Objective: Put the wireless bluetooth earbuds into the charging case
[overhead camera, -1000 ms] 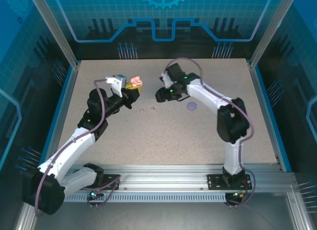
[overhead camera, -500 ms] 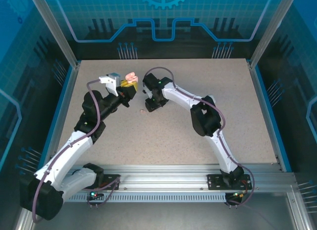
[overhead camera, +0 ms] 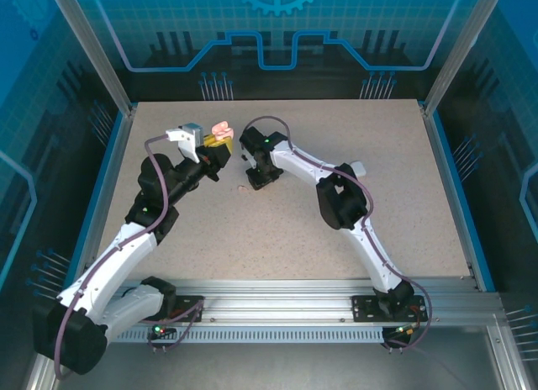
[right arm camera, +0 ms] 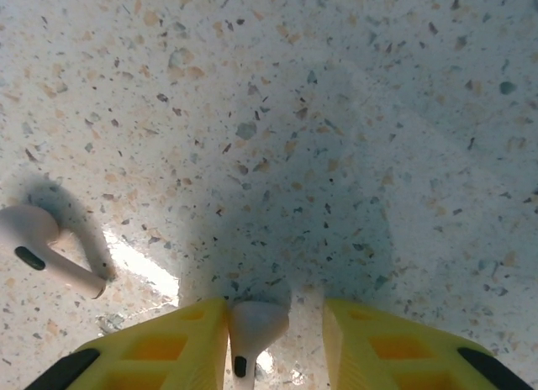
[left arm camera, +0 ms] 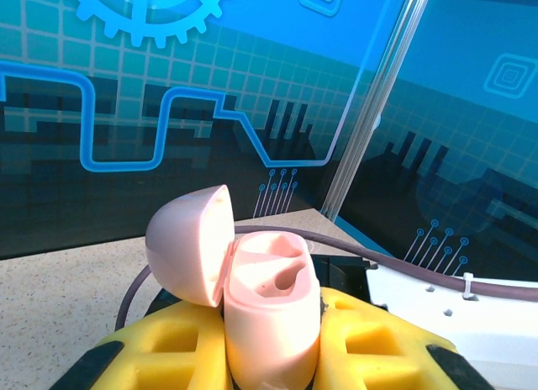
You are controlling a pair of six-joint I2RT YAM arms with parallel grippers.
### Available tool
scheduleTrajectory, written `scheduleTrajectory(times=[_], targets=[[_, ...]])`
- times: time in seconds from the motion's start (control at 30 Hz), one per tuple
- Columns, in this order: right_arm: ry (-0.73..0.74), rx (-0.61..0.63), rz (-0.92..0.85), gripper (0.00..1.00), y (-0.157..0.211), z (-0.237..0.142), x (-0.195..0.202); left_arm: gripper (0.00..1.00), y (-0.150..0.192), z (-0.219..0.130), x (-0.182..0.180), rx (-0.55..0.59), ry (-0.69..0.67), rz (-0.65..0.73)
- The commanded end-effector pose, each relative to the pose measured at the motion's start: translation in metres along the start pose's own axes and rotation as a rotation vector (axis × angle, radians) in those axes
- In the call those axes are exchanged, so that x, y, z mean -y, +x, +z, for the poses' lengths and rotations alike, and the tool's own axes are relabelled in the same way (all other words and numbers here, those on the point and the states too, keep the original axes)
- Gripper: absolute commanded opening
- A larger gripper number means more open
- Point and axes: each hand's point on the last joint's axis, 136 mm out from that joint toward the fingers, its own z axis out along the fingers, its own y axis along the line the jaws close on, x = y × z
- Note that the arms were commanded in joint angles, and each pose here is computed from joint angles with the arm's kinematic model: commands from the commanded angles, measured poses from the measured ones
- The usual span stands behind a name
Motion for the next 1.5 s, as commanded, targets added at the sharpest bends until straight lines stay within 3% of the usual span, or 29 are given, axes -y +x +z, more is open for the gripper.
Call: scheduleTrajectory(times=[0.0, 0.27, 0.77, 1.03, 1.47], targets=[[0.002, -0.03, -0.026, 0.33, 0.006, 0.002, -0.007, 0.0, -0.01, 0.0, 0.002, 0.037, 0.011, 0.011], [0.021, -0.047, -0.007, 0.32, 0.01, 0.005, -0.01, 0.0, -0.01, 0.002, 0.002, 0.037, 0.013, 0.014], [0.093, -0.101, 0.291, 0.34, 0.02, 0.014, 0.004, 0.0, -0.006, 0.004, 0.0, 0.033, 0.013, 0.008], [0.094, -0.112, 0.336, 0.32, 0.023, 0.017, 0.0, 0.0, -0.004, 0.004, 0.0, 0.03, 0.015, 0.004], [0.094, -0.126, 0.331, 0.19, 0.026, 0.019, -0.012, 0.0, -0.004, 0.007, 0.0, 0.027, 0.021, -0.006]])
